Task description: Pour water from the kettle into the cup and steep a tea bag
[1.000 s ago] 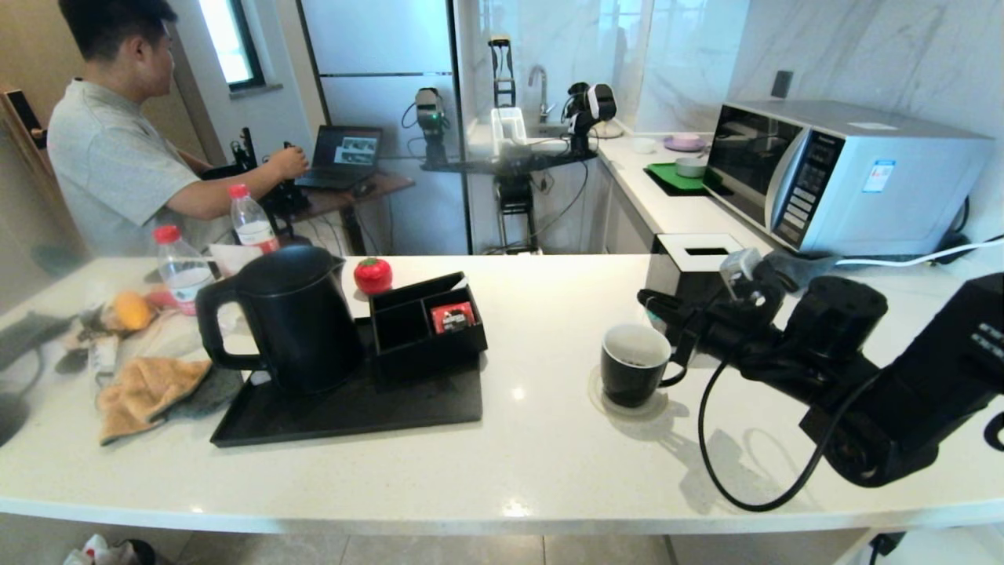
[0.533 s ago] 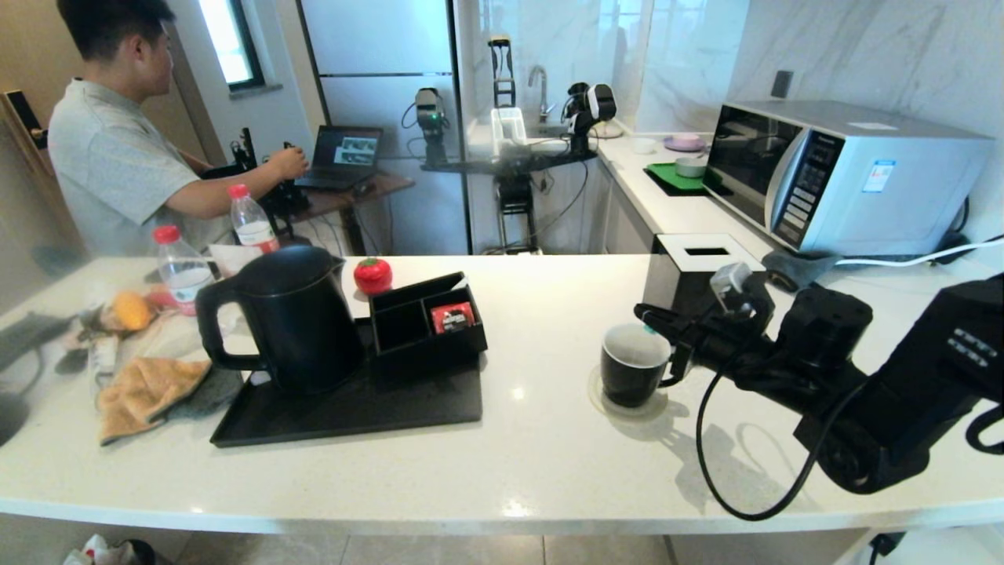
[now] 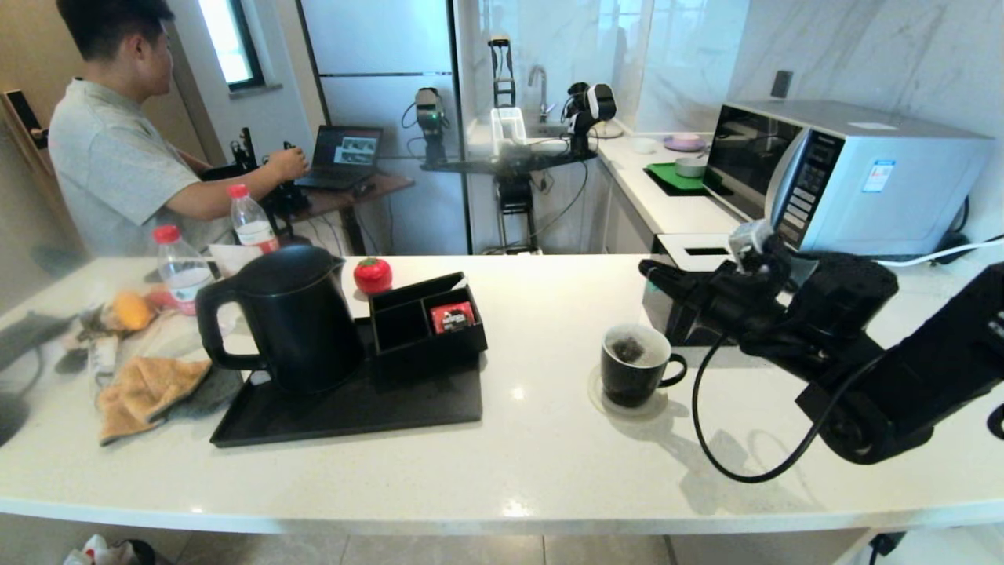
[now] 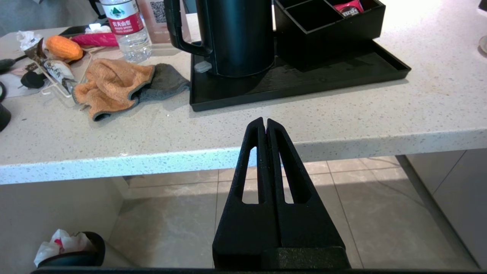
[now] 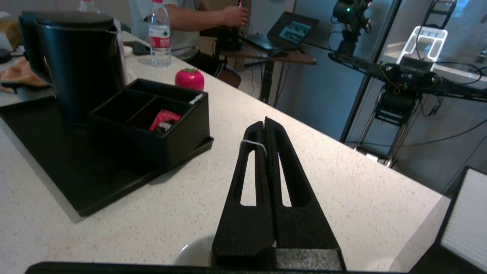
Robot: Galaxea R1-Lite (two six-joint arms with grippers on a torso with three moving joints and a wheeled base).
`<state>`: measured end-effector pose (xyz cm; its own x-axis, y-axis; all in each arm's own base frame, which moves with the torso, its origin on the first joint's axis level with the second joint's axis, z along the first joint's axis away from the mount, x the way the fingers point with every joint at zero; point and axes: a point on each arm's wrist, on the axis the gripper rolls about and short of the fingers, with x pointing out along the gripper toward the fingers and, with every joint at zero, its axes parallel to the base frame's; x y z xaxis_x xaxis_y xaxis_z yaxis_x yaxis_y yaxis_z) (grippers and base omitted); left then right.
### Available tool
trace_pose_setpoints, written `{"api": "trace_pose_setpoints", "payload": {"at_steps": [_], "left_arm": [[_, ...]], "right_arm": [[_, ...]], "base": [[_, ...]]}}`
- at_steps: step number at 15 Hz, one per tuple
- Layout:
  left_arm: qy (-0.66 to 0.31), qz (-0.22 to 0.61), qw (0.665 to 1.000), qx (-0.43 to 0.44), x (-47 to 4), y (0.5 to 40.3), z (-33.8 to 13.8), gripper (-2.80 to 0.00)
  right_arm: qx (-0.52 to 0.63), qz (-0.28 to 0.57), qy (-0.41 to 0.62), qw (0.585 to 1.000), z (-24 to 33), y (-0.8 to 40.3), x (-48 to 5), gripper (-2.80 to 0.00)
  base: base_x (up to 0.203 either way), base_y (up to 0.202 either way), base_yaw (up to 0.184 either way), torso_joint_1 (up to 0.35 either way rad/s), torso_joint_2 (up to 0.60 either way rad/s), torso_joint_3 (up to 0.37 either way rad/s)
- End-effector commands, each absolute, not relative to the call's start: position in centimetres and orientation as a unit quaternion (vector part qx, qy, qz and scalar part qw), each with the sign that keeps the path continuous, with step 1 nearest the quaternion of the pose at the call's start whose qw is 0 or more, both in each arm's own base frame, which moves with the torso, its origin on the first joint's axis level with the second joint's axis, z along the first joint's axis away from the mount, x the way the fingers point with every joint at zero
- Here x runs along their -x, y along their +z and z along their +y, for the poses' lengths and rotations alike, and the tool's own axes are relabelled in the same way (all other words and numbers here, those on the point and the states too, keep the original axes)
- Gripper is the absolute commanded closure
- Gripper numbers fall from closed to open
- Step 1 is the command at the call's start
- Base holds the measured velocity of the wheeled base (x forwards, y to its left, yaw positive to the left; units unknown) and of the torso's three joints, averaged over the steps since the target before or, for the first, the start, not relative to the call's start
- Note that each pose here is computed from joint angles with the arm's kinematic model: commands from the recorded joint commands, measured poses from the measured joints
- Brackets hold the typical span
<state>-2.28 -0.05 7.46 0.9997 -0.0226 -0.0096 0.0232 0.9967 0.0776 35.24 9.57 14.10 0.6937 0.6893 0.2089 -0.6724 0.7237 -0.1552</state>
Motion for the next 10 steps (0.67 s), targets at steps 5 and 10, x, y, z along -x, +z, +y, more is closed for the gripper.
{"api": "trace_pose_setpoints", "payload": {"at_steps": [5, 10], "left_arm": [[-0.012, 0.004, 0.999, -0.039, 2.3, 7.5, -0.1, 0.0], [-0.012, 0.004, 0.999, -0.039, 2.3, 7.5, -0.1, 0.0]], "right_arm": [[0.04, -0.171, 0.356, 0.918, 8.2, 16.4, -34.5, 0.0], [0.043, -0.176, 0.342, 0.922, 7.0, 17.1, -34.1, 0.0]], "base": [[0.0, 0.0, 0.0, 0.0, 0.0, 0.0], [0.0, 0.0, 0.0, 0.0, 0.0, 0.0]]}}
